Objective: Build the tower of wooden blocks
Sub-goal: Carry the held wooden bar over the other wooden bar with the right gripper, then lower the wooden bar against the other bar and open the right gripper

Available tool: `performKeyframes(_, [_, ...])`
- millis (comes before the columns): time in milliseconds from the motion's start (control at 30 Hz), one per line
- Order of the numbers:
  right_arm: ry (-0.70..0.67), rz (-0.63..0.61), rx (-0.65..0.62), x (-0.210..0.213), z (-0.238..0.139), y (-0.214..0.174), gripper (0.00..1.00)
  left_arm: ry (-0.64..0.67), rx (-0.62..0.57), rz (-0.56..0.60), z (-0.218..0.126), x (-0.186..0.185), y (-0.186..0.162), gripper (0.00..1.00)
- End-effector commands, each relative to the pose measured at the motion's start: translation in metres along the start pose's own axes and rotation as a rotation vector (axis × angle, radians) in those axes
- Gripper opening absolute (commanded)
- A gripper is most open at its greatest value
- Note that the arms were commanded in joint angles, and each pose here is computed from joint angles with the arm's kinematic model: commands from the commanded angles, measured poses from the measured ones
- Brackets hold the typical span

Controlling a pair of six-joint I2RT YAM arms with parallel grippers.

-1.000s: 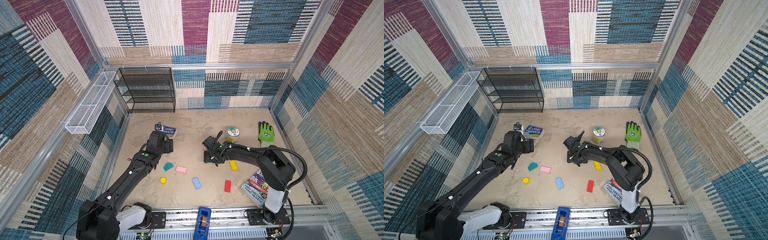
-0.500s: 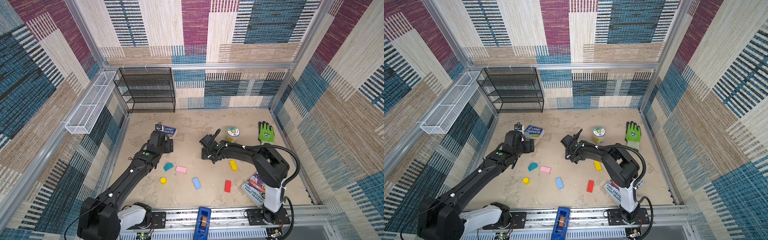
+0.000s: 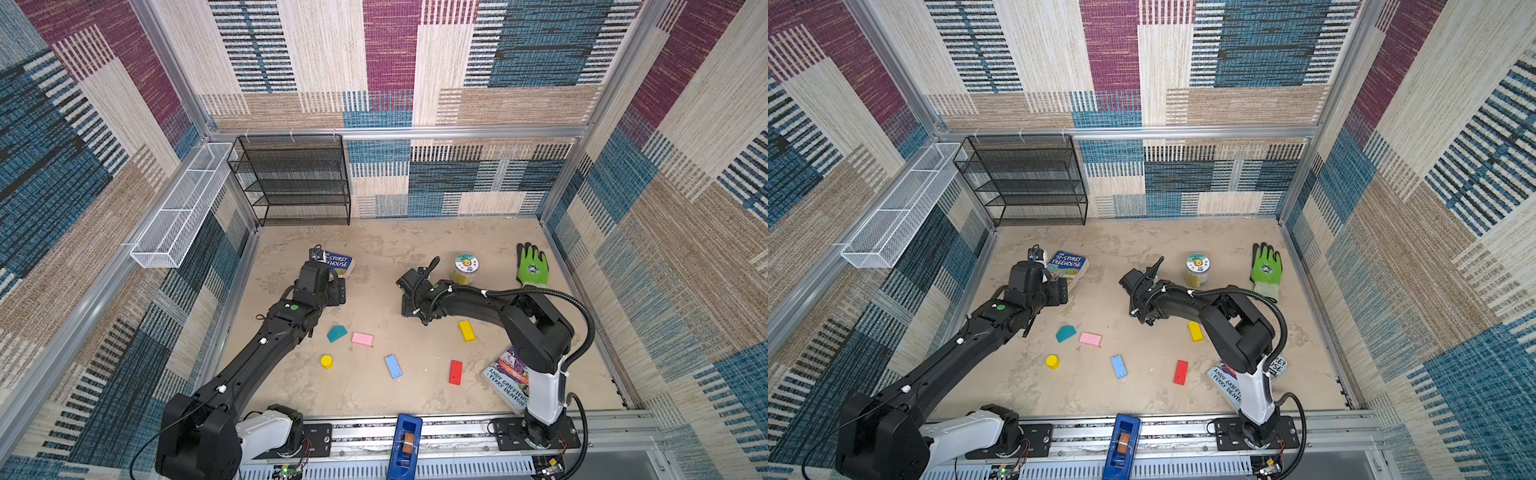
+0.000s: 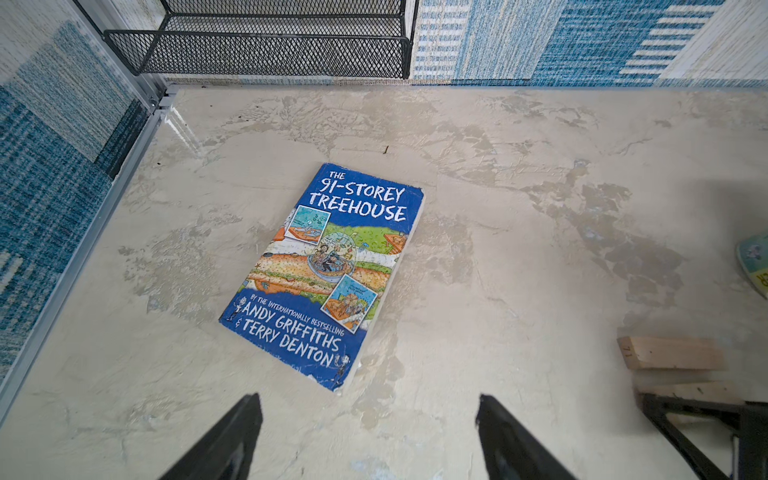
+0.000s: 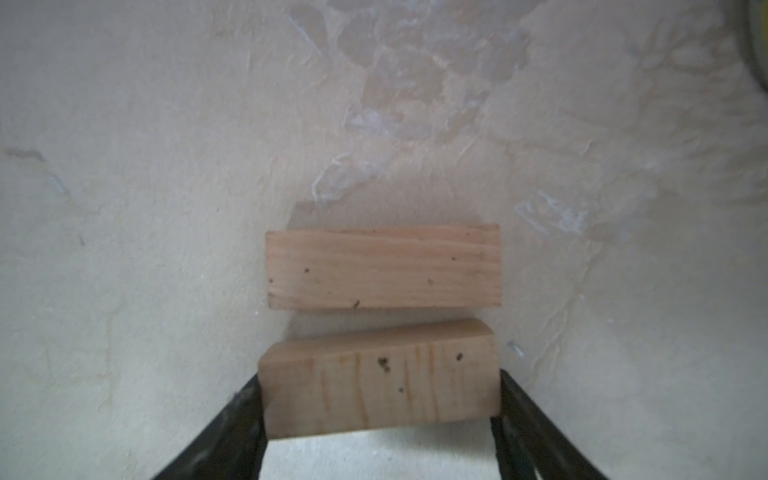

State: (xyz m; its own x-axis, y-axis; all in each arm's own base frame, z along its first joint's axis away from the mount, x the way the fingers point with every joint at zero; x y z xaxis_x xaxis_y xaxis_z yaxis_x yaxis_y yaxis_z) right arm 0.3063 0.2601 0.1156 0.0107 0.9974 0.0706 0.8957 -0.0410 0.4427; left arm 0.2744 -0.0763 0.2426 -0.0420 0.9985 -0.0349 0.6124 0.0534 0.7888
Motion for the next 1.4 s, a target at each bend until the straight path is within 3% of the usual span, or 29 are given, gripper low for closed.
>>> performKeyframes(0, [-0.014, 0.018, 0.082, -0.0038, 0.0071, -0.0114, 0.7, -0.021, -0.023, -0.014, -0.0021, -0.0018, 0.0048, 0.86])
performKeyframes(533, [-0.003, 0.017, 0.084, -0.0002, 0.0083, -0.0111, 0.89, -0.021, -0.019, -0.022, -0.0013, -0.0001, 0.0041, 0.86])
performKeyframes(967, [-0.014, 0.024, 0.083, -0.0016, 0.0082, -0.0121, 0.76, -0.022, -0.019, -0.028, -0.0013, 0.0011, 0.0039, 0.86])
performKeyframes(1367, [-0.028, 0.055, 0.075, 0.0002, 0.0094, -0.0095, 0.76, -0.018, -0.016, -0.03, -0.0006, 0.0027, 0.0031, 0.86])
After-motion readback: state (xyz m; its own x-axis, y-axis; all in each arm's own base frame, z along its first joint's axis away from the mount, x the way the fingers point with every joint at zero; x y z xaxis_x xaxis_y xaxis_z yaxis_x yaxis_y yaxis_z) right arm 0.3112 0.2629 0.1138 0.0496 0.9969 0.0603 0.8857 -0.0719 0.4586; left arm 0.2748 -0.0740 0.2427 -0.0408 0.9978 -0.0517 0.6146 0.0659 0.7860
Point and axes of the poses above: each gripper's point midway between its finger pads, its own z axis out along the fingers, its own x axis along the line the jaws close on, y = z × x, the point moved 10 cm from there along -z, back along the fingers, and after that the axes turned 2 degrees about -z, right-handed, at the moved point
